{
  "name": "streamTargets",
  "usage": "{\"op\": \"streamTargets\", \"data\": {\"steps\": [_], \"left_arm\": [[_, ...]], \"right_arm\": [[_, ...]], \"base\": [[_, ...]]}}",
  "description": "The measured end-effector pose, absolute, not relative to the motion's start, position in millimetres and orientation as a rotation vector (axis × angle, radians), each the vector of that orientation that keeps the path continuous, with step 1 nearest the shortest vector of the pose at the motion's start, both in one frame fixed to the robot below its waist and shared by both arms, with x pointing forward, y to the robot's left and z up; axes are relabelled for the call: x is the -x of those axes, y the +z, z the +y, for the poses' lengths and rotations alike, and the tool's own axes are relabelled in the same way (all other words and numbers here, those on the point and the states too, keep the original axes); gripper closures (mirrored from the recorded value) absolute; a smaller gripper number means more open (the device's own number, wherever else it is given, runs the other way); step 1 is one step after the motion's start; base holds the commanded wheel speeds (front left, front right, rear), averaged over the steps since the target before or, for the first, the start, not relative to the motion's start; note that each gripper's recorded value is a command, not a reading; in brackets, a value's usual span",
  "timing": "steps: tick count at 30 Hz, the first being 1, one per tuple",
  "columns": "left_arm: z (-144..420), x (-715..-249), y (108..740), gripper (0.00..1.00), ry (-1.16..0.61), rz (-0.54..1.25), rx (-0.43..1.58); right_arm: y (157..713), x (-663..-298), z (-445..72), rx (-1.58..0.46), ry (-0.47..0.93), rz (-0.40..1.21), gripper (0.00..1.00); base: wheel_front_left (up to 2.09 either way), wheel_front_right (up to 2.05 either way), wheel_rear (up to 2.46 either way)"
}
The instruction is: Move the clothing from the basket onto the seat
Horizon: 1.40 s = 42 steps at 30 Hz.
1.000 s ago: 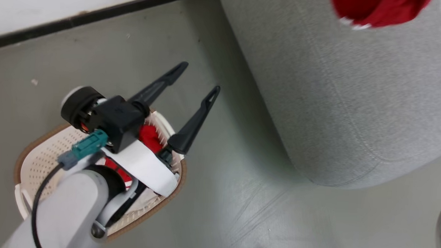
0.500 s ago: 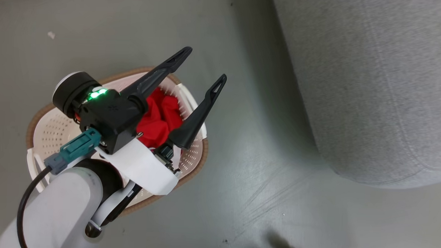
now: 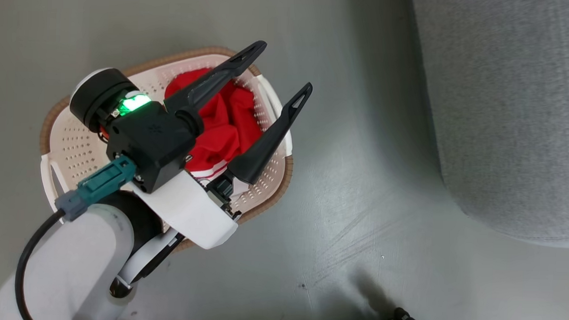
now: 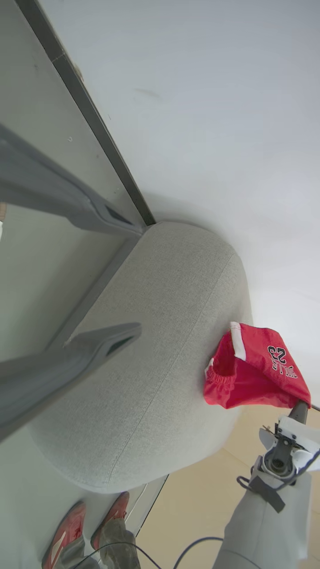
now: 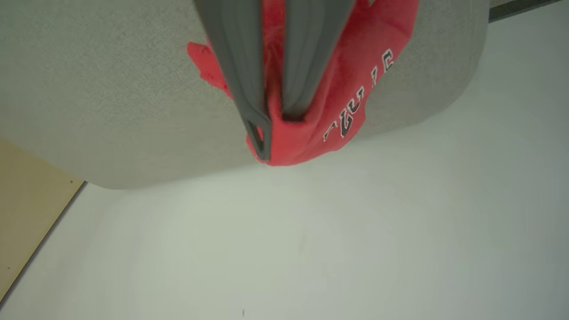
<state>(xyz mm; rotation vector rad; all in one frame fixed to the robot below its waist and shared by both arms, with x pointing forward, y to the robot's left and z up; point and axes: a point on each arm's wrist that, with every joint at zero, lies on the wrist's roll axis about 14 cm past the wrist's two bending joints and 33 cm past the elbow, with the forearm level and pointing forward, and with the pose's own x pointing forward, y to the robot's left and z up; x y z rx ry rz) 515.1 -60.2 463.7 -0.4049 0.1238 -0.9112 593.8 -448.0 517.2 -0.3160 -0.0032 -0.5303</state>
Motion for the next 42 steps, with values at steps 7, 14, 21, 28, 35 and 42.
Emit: {"op": "streamTargets", "data": {"steps": [7,14,21,28,35,42], "left_arm": [[-56,-525,448,0.00,-0.899,0.136,0.405],[-53,-533,437,0.00,-0.897,0.136,0.395],[-50,-539,431,0.00,-0.880,0.138,0.387],[-40,-549,433,0.00,-0.837,0.117,0.373],[-25,-562,445,0.00,-0.775,0.061,0.365],[-10,-568,457,0.00,-0.706,0.021,0.376]], "right_arm": [[465,-589,-460,0.268,-0.590,0.142,1.00],[441,-589,-467,0.254,-0.633,0.202,0.00],[428,-586,-457,0.201,-0.647,0.226,0.00],[439,-590,-438,0.169,-0.639,0.163,0.00],[450,-608,-392,0.122,-0.544,0.107,0.00],[472,-618,-369,0.172,-0.458,0.067,0.00]], "base": [[0.00,0.00,0.00],[0.00,0.00,0.00],[0.00,0.00,0.00],[0.00,0.00,0.00],[0.00,0.00,0.00],[0.00,0.00,0.00]]}}
